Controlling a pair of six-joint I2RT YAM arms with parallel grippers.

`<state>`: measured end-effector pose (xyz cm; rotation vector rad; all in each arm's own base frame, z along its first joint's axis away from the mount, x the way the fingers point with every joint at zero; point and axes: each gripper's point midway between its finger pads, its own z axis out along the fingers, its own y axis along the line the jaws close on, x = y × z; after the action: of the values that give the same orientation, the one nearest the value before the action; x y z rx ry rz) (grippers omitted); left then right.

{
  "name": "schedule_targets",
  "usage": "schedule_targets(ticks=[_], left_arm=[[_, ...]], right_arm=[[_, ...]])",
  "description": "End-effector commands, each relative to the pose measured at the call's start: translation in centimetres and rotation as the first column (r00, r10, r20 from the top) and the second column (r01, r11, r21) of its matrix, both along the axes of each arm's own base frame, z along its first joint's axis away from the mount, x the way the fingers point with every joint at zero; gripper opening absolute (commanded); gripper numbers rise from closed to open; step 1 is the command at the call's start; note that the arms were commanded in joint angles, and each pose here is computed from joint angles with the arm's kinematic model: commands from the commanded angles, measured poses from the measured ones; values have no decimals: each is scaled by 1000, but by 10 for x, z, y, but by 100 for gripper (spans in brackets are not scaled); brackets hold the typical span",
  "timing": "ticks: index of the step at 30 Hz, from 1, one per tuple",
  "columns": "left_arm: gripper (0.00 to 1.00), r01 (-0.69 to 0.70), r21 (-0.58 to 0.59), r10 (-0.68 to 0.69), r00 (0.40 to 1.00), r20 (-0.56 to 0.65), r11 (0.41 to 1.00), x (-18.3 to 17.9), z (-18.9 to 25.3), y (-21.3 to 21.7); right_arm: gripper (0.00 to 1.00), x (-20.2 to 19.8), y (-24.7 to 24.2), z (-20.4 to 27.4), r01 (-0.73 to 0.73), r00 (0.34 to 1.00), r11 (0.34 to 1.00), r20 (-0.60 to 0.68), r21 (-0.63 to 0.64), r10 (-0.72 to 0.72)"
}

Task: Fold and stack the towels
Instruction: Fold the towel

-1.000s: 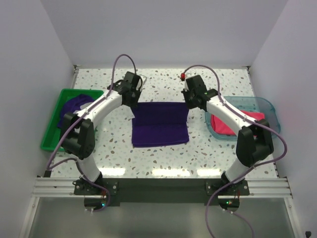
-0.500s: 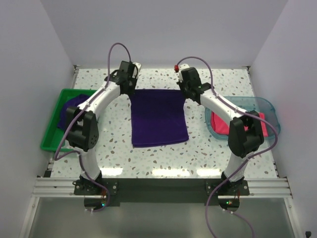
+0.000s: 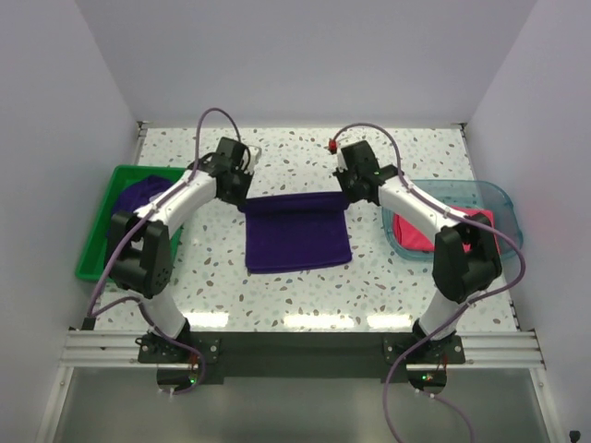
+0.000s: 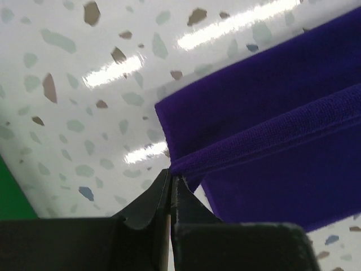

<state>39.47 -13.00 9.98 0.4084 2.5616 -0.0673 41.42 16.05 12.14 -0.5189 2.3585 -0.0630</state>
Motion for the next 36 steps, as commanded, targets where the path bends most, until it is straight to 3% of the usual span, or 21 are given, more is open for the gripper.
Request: schedule_targets(ticks=[1, 5, 15, 29, 36], left_arm=[[5, -18, -32, 16, 998, -57, 999, -35, 3, 9], [5, 23, -150, -45, 988, -147, 988, -70, -13, -8], [5, 28, -211, -89, 954, -286, 977, -120, -51, -16], [5, 12, -213, -61, 973, -224, 977, -104, -15, -17], [6, 10, -212, -66, 963, -260, 977, -120, -15, -14]], right_arm=[[0, -33, -13, 4, 56, 996, 998, -71, 39, -53], [0, -68, -17, -22, 97, 978, 994, -193, 56, -84], [0, -93, -20, -54, 149, 956, 986, -267, 76, -124], [0, -84, -18, -24, 122, 971, 989, -216, 89, -100], [0, -100, -18, -28, 114, 960, 989, -266, 100, -83]])
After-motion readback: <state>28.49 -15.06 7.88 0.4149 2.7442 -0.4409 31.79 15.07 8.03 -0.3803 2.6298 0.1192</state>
